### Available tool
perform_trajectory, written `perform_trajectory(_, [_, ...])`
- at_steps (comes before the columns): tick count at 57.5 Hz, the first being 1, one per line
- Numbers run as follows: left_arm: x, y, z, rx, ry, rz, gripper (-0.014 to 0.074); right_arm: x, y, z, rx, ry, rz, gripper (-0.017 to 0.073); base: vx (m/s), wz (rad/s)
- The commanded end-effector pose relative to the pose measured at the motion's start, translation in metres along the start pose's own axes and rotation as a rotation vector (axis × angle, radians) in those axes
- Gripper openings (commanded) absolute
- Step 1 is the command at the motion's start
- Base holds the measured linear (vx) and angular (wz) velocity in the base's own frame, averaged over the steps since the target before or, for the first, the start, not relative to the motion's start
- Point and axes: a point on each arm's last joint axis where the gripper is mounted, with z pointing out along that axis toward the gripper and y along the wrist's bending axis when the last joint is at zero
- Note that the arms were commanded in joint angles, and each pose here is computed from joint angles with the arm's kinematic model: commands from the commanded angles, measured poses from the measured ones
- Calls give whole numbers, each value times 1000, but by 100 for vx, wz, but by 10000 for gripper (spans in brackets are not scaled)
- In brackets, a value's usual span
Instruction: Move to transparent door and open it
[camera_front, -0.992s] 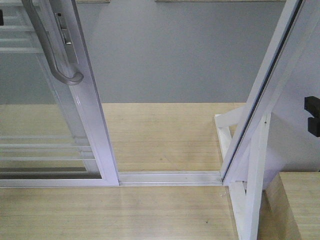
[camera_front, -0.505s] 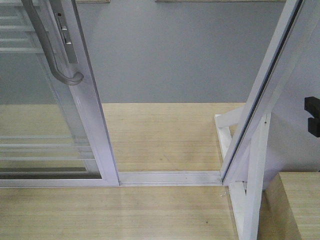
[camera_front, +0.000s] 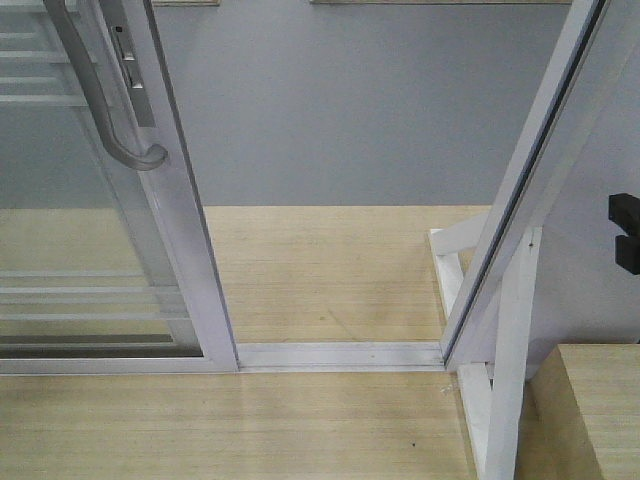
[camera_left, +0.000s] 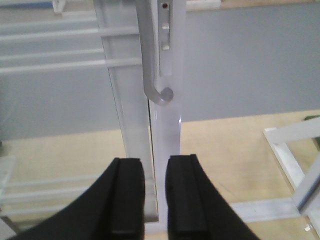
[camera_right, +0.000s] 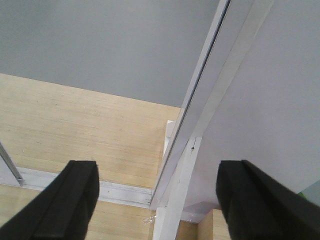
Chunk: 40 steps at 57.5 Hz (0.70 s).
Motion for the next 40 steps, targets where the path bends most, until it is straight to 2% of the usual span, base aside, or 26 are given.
perform_trajectory(1, [0,0,-2,-11,-201,-1,176,-15,-3,-6,15,-107,-5,542,0,0])
perform_trajectory(17, [72,-2,10,-19,-341,4,-9,-15,-3,-6,15,-107,-5,542,0,0])
perform_trajectory(28, [118,-4,19,-22,-420,4,-8,-15,-3,-6,15,-107,-5,542,0,0])
perform_trajectory(40, [141,-4,24,-24,-527,-2,-8,-15,-3,-6,15,-102,-5,542,0,0])
